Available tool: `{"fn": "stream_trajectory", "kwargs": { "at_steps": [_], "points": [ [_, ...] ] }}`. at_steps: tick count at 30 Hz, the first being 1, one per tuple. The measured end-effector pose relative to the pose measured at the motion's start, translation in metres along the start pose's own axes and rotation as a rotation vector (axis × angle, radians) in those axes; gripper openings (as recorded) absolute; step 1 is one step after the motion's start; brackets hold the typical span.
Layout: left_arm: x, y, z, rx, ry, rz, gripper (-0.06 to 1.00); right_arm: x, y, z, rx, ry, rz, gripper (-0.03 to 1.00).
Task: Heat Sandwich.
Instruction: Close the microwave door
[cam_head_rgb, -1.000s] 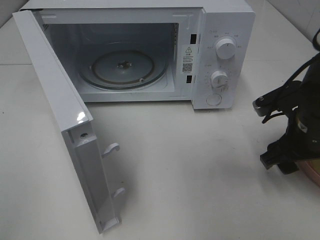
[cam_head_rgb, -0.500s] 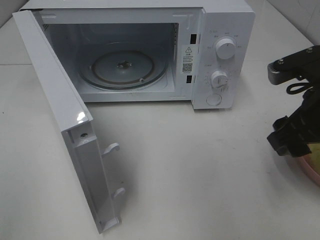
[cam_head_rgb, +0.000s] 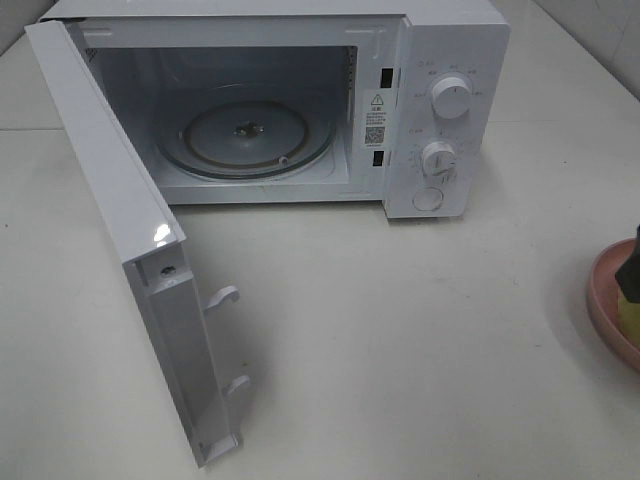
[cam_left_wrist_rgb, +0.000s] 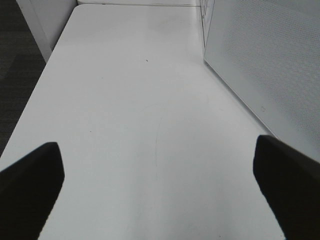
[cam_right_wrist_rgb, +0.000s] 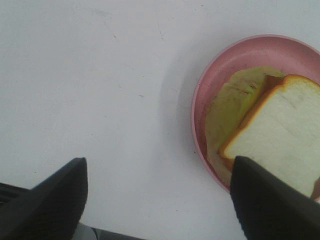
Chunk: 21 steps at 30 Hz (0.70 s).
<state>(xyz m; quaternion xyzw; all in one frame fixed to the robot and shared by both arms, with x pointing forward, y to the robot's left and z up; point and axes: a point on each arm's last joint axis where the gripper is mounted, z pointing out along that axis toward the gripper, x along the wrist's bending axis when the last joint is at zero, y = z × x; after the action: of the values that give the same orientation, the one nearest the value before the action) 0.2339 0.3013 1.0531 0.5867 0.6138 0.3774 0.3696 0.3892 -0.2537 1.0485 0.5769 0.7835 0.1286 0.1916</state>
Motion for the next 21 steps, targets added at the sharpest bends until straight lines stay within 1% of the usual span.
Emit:
{"fn": "stream_trajectory", "kwargs": {
  "at_steps": [1,6,12,15,18,19,21],
  "points": [
    [0.000,0.000,0.000,0.000,0.000,0.000,0.97,-0.001,-0.006,-0.009,-0.018,0.009,0.009,0.76],
    [0.000,0.000,0.000,0.000,0.000,0.000,0.97,-0.005,-0.021,-0.028,-0.048,0.024,0.010,0.76],
    [0.000,0.000,0.000,0.000,0.000,0.000,0.97,-0.010,-0.040,-0.047,-0.087,0.024,0.018,0.76],
    [0.000,0.000,0.000,0.000,0.000,0.000,0.97,-0.012,-0.047,-0.052,-0.090,0.022,0.024,0.76],
    [0.000,0.000,0.000,0.000,0.000,0.000,0.97,-0.014,-0.061,-0.062,-0.119,0.022,0.036,0.76],
    [0.000,0.000,0.000,0.000,0.000,0.000,0.97,-0.016,-0.068,-0.067,-0.149,0.024,0.043,0.76],
    [0.000,0.000,0.000,0.000,0.000,0.000,0.97,-0.016,-0.072,-0.068,-0.166,0.025,0.047,0.76]
  ]
}}
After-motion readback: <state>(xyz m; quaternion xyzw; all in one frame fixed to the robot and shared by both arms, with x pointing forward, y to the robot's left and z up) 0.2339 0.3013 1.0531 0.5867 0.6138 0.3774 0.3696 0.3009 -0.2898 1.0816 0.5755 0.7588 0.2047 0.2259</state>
